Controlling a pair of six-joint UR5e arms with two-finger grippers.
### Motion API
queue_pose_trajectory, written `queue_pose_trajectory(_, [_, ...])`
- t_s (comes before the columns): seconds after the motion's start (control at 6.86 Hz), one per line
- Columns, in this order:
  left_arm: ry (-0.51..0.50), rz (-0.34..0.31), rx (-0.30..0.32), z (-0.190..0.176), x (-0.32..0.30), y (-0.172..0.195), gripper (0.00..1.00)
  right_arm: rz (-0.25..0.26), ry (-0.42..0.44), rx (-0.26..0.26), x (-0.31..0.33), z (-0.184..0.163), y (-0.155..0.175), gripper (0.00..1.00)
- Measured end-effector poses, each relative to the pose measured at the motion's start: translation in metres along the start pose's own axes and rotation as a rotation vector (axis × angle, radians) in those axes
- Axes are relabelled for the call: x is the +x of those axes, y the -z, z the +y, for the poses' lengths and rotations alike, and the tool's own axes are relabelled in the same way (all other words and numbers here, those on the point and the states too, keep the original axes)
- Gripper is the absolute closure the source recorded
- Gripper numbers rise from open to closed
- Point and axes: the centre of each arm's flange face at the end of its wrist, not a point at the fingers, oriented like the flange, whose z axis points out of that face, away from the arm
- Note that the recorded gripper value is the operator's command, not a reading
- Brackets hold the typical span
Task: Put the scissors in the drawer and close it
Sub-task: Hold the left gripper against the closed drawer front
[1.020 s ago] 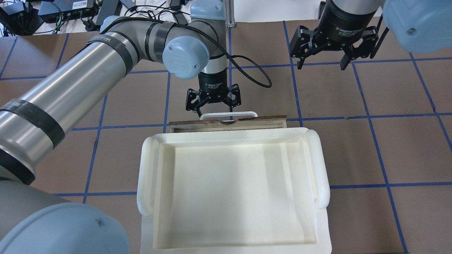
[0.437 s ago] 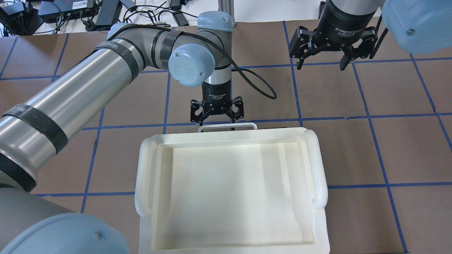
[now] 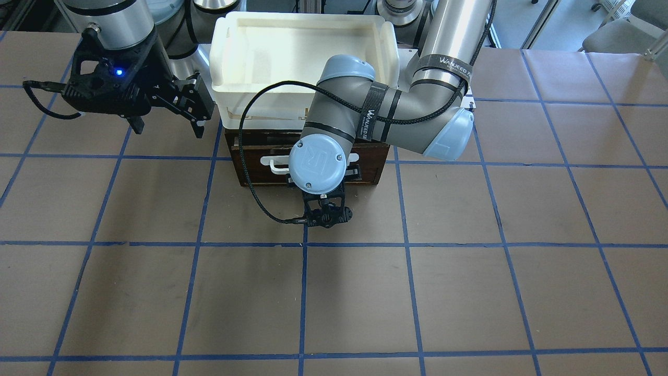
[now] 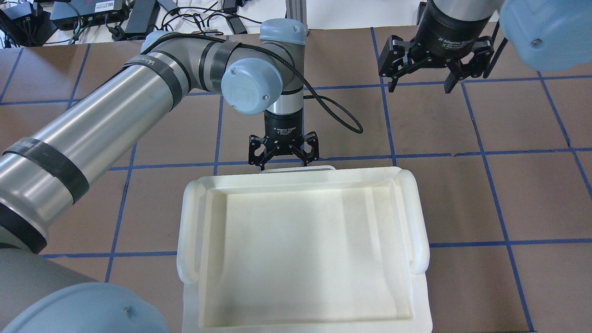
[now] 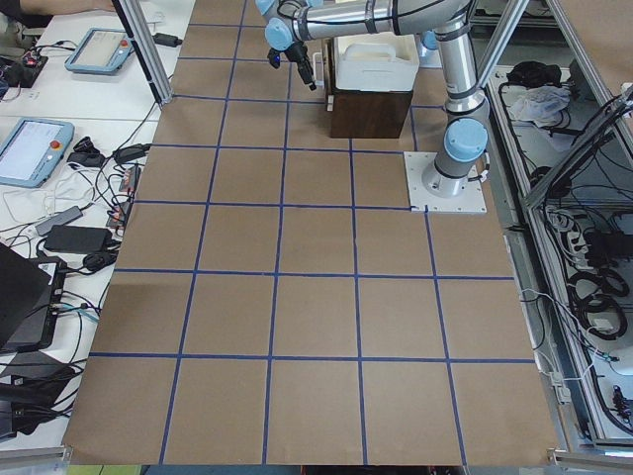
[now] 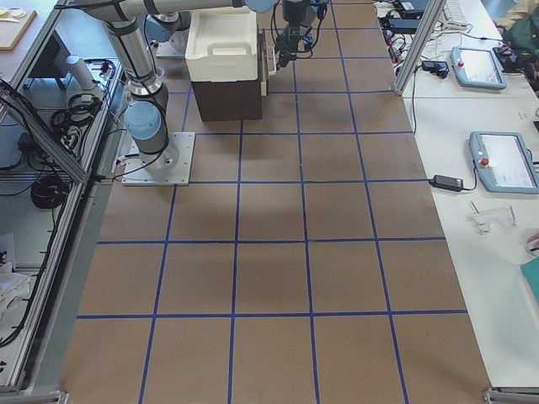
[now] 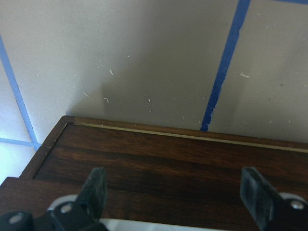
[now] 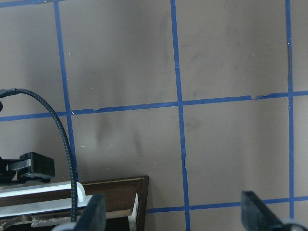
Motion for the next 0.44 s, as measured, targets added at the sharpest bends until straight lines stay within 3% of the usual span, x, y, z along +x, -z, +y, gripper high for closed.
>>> queue_pose_trajectory(0.44, [0.001, -0.009, -0.028, 0.0032, -0.0014, -0.0077, 0.0, -0.004, 0.0, -0.004, -0.0004, 0.0002, -0.0022, 0.0])
